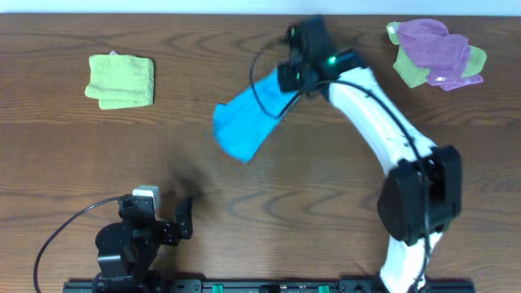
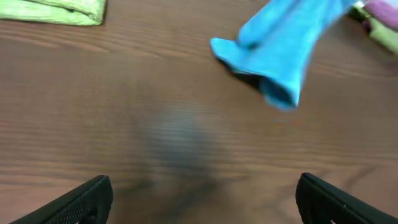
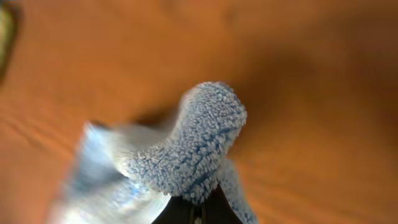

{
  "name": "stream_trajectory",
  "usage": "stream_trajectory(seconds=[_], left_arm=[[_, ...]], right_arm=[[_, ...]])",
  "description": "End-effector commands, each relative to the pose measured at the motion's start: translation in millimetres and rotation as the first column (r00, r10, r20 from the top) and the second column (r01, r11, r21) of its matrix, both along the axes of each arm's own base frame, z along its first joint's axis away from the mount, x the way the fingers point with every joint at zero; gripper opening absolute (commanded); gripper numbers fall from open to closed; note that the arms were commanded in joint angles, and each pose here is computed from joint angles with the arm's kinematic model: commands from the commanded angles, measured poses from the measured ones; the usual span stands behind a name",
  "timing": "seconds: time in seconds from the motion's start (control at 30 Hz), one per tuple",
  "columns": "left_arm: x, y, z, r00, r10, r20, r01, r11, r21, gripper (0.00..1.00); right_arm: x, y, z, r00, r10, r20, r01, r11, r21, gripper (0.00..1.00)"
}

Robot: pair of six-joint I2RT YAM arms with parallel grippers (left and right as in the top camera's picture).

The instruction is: Fold the cloth

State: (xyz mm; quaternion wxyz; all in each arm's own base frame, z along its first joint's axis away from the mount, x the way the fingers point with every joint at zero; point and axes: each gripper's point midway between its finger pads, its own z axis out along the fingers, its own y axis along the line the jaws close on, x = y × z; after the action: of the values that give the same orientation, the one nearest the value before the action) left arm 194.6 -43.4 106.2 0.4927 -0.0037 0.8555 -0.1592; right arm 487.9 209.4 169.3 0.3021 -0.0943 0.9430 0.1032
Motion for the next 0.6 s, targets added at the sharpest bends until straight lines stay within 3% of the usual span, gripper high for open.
stream_trajectory(seconds=[0.0, 0.13, 0.17, 0.2, 0.37, 0.57], left_arm=[[-1, -8, 8, 1.000, -0.024, 0.014, 0.025, 0.999, -0.048, 0.95], [2, -8, 13, 0.999, -0.022, 0.037, 0.024, 0.998, -0.053, 0.95], [3, -7, 14, 0.999, -0.022, 0.042, 0.024, 0.998, -0.051, 0.95], [3, -7, 15, 0.999, -0.022, 0.047, 0.024, 0.998, -0.051, 0.95], [5, -7, 18, 0.998, -0.012, 0.055, 0.016, 0.997, -0.069, 0.95], [6, -7, 21, 0.998, -0.012, 0.068, 0.016, 0.998, -0.067, 0.95]], right_arm=[[17, -20, 33, 0.989, -0.067, 0.130, 0.081, 0.992, -0.100, 0.01], [23, -24, 29, 0.987, -0.081, 0.137, 0.095, 0.990, -0.102, 0.09], [22, -25, 26, 0.989, -0.080, 0.127, 0.094, 0.990, -0.107, 0.08], [20, -26, 24, 0.990, -0.079, 0.116, 0.092, 0.990, -0.110, 0.01], [-6, -14, 8, 1.000, 0.006, 0.016, -0.004, 0.988, -0.157, 0.01], [-52, 57, 2, 0.948, 0.313, -0.060, -0.317, 0.946, -0.071, 0.01]])
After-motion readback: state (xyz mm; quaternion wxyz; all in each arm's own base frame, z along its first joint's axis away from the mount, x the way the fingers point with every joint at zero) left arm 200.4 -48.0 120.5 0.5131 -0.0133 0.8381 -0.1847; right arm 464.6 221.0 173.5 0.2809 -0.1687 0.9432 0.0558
